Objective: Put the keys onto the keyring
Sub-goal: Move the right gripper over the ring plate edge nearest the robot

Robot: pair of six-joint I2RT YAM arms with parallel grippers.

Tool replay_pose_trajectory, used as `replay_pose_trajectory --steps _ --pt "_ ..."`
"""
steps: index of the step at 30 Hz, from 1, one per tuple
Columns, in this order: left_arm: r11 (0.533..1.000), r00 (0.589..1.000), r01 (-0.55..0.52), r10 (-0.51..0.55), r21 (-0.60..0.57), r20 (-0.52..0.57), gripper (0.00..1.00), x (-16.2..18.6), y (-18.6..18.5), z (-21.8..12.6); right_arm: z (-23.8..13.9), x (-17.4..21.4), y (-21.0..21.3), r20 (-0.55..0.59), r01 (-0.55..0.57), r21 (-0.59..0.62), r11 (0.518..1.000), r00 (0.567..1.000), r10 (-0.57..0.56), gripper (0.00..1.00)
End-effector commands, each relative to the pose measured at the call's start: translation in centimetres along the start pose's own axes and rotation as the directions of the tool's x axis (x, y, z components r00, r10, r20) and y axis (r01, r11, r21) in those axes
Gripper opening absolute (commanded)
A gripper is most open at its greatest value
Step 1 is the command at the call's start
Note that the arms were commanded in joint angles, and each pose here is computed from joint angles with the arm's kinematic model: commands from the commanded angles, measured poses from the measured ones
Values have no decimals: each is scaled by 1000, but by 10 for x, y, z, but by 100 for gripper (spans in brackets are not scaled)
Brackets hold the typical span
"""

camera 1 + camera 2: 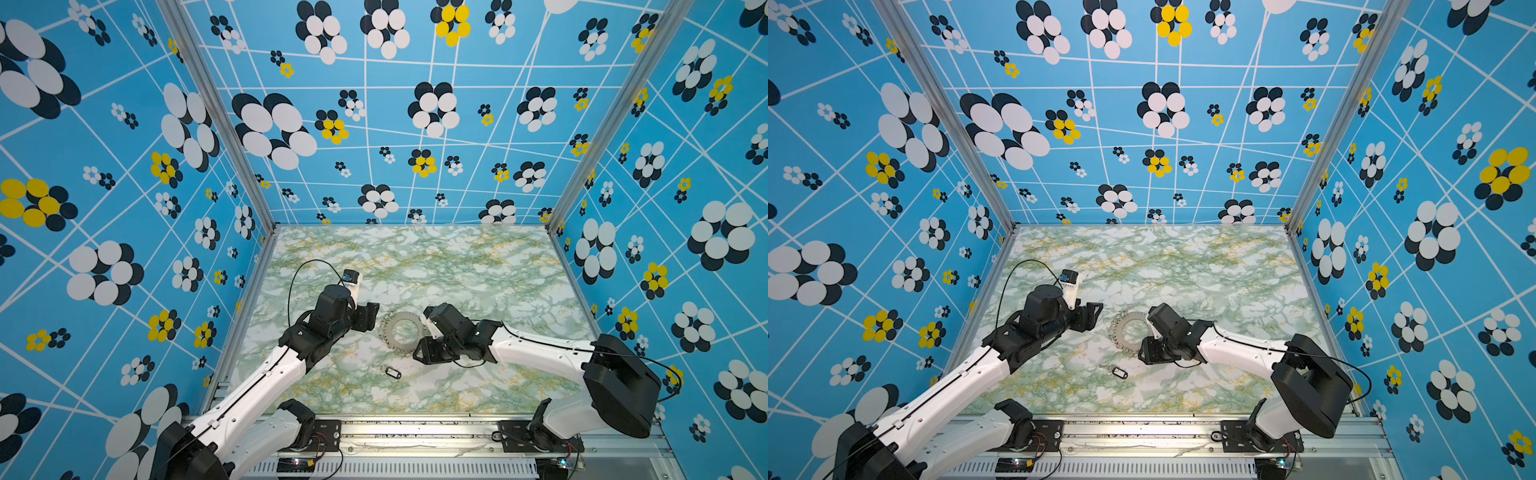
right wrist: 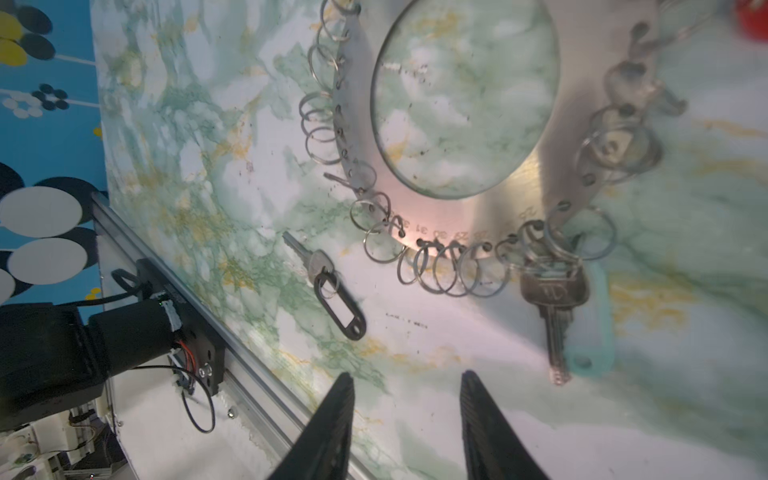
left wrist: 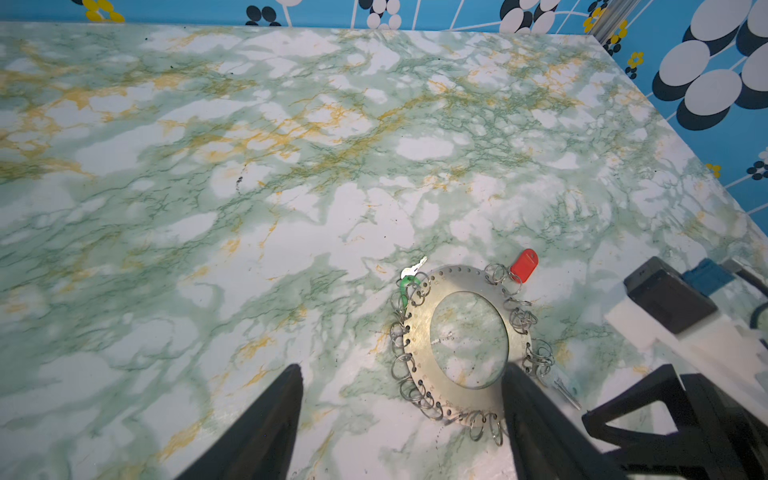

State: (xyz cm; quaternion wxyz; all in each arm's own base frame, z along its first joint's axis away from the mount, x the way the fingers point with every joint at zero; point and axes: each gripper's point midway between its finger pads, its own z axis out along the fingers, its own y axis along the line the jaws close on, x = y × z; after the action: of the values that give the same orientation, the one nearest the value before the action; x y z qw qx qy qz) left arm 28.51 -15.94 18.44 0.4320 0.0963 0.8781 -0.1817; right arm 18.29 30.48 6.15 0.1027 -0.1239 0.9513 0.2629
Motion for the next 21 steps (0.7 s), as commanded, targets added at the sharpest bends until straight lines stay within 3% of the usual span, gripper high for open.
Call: replay_pose_trajectory --steps 1,4,21 --pt "998 1000 30 -30 -47 1 76 4 10 -6 3 -6 -1 -3 75 162 984 997 -76 43" --pt "998 1000 30 -30 -59 1 77 4 14 -10 6 -9 -3 -49 212 272 939 977 -206 41" --pt "995 999 46 -45 -86 23 77 6 21 -21 17 -18 -19 -134 396 389 832 918 -374 35"
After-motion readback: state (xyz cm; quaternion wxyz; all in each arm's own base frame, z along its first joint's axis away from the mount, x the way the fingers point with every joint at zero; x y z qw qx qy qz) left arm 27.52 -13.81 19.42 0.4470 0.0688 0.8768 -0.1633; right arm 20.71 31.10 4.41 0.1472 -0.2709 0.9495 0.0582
